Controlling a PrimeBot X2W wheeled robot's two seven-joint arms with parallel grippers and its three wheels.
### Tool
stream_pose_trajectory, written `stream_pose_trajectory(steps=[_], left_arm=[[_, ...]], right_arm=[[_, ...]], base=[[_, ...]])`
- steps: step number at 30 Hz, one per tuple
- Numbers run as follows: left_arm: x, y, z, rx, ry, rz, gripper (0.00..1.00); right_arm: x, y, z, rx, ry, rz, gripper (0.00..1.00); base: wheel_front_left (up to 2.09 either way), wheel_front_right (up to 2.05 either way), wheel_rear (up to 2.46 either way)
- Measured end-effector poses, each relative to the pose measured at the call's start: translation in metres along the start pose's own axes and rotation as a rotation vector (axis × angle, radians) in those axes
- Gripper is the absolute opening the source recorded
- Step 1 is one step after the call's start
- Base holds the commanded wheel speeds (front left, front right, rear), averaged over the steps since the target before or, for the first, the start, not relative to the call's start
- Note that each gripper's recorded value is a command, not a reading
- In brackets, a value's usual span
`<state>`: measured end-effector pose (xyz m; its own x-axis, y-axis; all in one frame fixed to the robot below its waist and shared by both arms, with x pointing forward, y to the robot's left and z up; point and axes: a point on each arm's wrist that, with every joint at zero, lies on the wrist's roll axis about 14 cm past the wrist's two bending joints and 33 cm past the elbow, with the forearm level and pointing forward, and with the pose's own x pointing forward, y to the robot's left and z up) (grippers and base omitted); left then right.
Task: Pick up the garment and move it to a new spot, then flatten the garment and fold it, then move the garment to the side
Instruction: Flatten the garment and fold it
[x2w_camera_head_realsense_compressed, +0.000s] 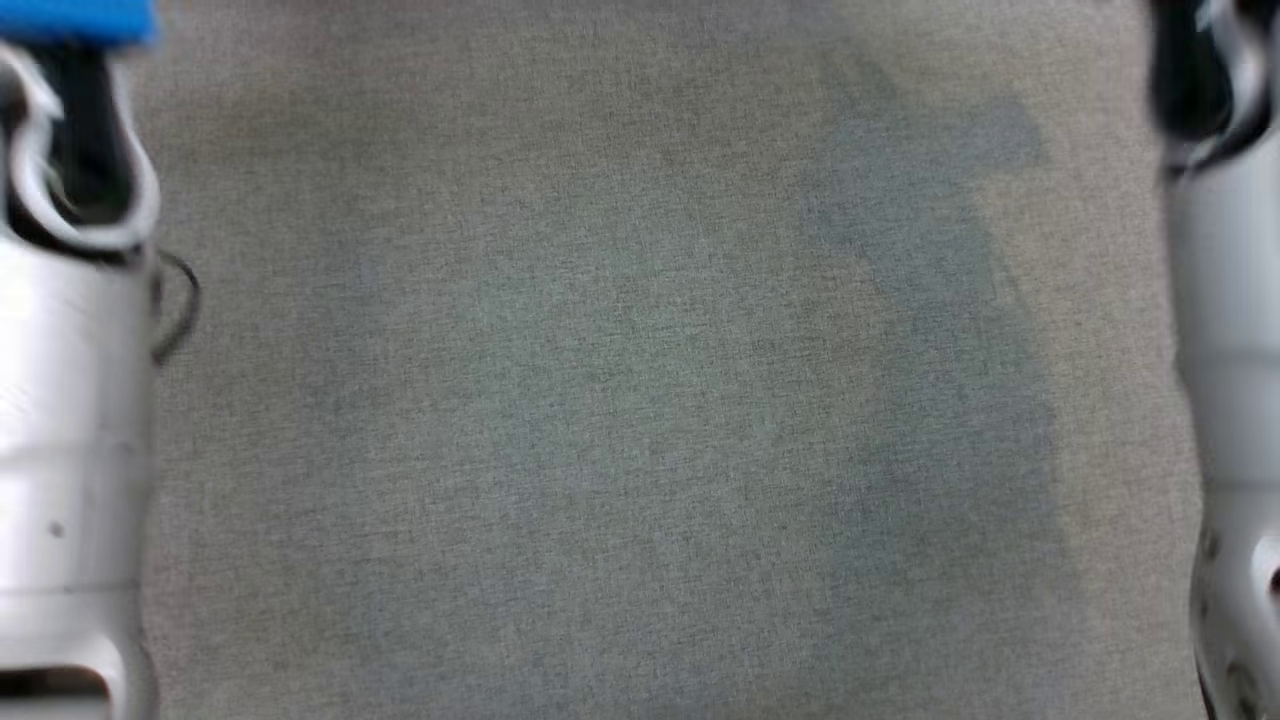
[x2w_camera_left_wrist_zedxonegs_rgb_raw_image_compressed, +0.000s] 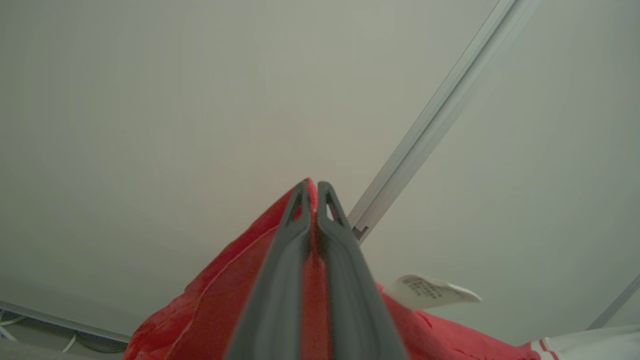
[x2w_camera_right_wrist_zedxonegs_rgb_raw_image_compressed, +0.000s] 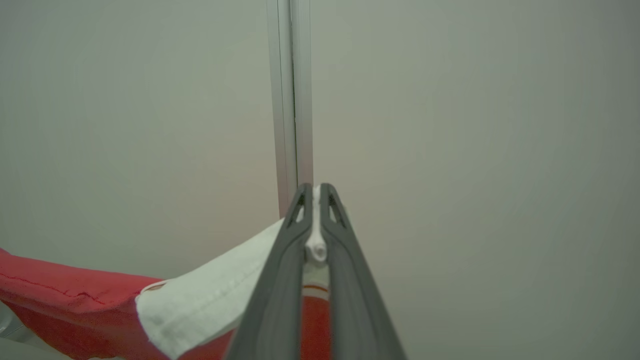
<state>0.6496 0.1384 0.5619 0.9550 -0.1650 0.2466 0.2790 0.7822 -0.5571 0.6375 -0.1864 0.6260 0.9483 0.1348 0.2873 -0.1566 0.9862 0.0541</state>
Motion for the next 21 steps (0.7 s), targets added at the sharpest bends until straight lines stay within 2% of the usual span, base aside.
stream_pose_trajectory(steps=[4,8,13,21], left_arm=[[-0.047,0.018,-0.059,0.014,0.169,0.065,0.0],[-0.1,0.027,-0.091,0.015,0.299,0.119,0.0],[-0.164,0.024,-0.105,0.028,0.4,0.15,0.0],[-0.232,0.021,-0.096,-0.008,0.411,0.221,0.0]], right_arm=[[-0.054,0.002,-0.079,0.076,0.245,-0.018,0.0],[-0.11,-0.001,-0.116,0.111,0.419,-0.044,0.0],[-0.168,-0.003,-0.124,0.074,0.551,-0.052,0.0],[-0.248,0.003,-0.113,0.088,0.679,-0.115,0.0]], base=[[0.0,0.0,0.0],[0.0,0.0,0.0],[0.0,0.0,0.0],[0.0,0.0,0.0]])
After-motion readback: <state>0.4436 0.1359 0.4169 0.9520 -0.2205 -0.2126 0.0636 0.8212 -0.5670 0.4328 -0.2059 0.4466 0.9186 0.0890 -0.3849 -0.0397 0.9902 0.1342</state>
